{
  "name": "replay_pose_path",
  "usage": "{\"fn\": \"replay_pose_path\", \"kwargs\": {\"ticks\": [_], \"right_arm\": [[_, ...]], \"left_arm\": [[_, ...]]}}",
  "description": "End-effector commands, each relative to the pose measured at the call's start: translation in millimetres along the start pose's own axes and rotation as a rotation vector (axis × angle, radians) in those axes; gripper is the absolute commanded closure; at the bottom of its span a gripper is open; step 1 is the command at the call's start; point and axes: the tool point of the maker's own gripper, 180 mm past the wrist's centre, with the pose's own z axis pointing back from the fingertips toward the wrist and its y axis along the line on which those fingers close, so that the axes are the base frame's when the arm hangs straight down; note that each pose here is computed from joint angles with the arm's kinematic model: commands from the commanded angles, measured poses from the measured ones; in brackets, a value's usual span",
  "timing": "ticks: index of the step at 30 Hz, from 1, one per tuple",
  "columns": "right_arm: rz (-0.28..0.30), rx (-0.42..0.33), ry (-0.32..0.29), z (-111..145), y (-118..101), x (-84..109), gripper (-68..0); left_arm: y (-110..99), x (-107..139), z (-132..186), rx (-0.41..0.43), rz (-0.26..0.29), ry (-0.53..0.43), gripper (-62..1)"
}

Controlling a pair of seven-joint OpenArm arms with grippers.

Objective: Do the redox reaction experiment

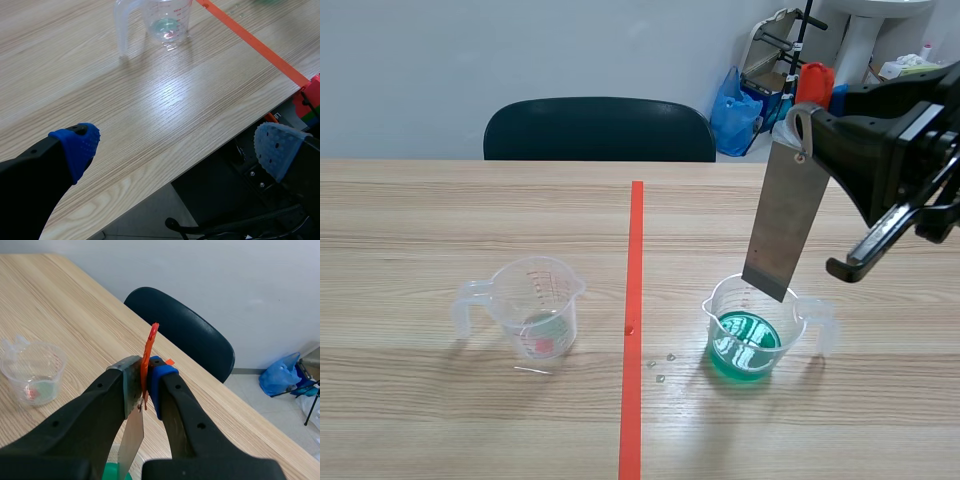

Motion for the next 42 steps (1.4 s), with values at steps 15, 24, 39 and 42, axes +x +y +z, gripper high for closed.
{"fn": "replay_pose_path", "kwargs": {"ticks": [15,24,39,42], "right_arm": [[-0.010,-0.006,-0.045,-2,-10,-3.9,-1.3],[-0.052,0.007,-0.026,-12,-7,-25.0,-1.3],[-0.049,0.001,0.063,-16,13,-74.6,-1.3],[-0.033,-0.001,0.074,-14,14,-84.2,-1.3]], "left_arm": [[-2,4,-1,-0.003,0.012,-0.018,-62.3],[-2,4,-1,-0.003,0.012,-0.018,-62.3],[-2,4,-1,-0.003,0.012,-0.018,-62.3],[-2,4,-1,-0.003,0.012,-0.018,-62.3]]}}
